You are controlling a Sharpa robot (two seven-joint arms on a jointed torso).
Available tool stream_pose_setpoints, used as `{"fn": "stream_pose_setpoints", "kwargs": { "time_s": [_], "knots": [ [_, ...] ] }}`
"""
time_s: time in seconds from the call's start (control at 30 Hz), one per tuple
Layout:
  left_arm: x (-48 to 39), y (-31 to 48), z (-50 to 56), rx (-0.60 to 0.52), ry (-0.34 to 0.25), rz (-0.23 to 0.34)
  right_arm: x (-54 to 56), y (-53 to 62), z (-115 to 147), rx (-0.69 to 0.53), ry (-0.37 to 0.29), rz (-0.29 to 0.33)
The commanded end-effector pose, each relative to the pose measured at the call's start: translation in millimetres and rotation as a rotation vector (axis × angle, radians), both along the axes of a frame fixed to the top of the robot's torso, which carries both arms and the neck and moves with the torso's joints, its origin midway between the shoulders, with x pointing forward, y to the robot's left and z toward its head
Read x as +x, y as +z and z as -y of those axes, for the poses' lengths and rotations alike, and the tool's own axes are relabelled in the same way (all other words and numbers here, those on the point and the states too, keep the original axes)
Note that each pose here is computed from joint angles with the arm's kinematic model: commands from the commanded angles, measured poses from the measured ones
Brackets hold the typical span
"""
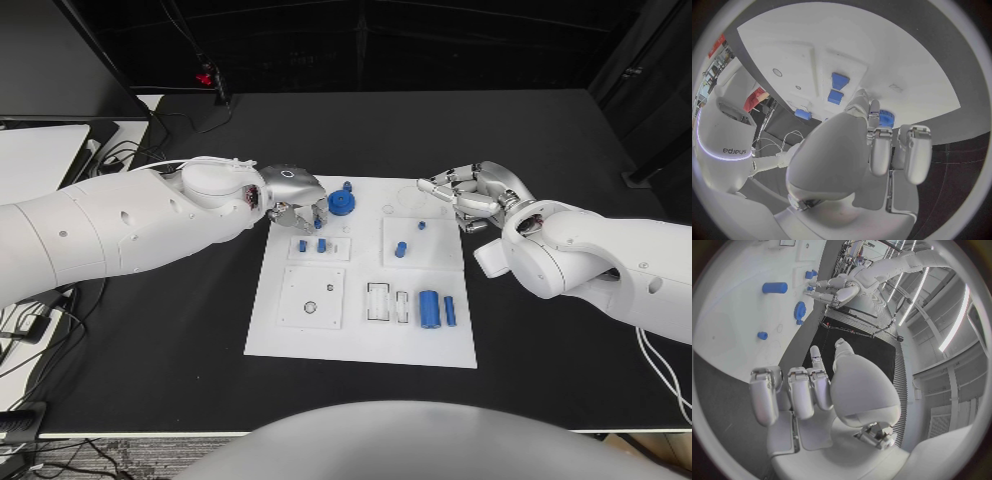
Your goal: Assemble the parts on the task board
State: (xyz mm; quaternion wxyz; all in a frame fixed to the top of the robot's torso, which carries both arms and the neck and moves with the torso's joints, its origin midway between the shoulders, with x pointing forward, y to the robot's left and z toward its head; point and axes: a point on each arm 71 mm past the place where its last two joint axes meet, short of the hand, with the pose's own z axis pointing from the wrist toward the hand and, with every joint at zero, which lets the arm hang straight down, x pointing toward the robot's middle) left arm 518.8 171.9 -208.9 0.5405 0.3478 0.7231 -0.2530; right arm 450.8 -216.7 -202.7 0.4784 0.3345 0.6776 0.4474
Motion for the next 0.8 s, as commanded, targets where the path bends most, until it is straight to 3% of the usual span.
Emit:
{"fn": "stream_pose_setpoints", "kwargs": {
  "time_s": [0.03,0.6,0.8],
  "knots": [
    [1.1,0.3,-1.4,0.010,0.014,0.007,-0.1,1.2,-1,0.003,0.011,0.007],
    [3.2,5.5,-7.0,-0.032,0.040,0.073,0.0,0.9,-1,0.003,0.013,0.005],
    [1.0,9.3,-19.4,-0.054,0.054,0.102,0.0,1.2,-1,0.004,0.010,0.010]
  ]
}}
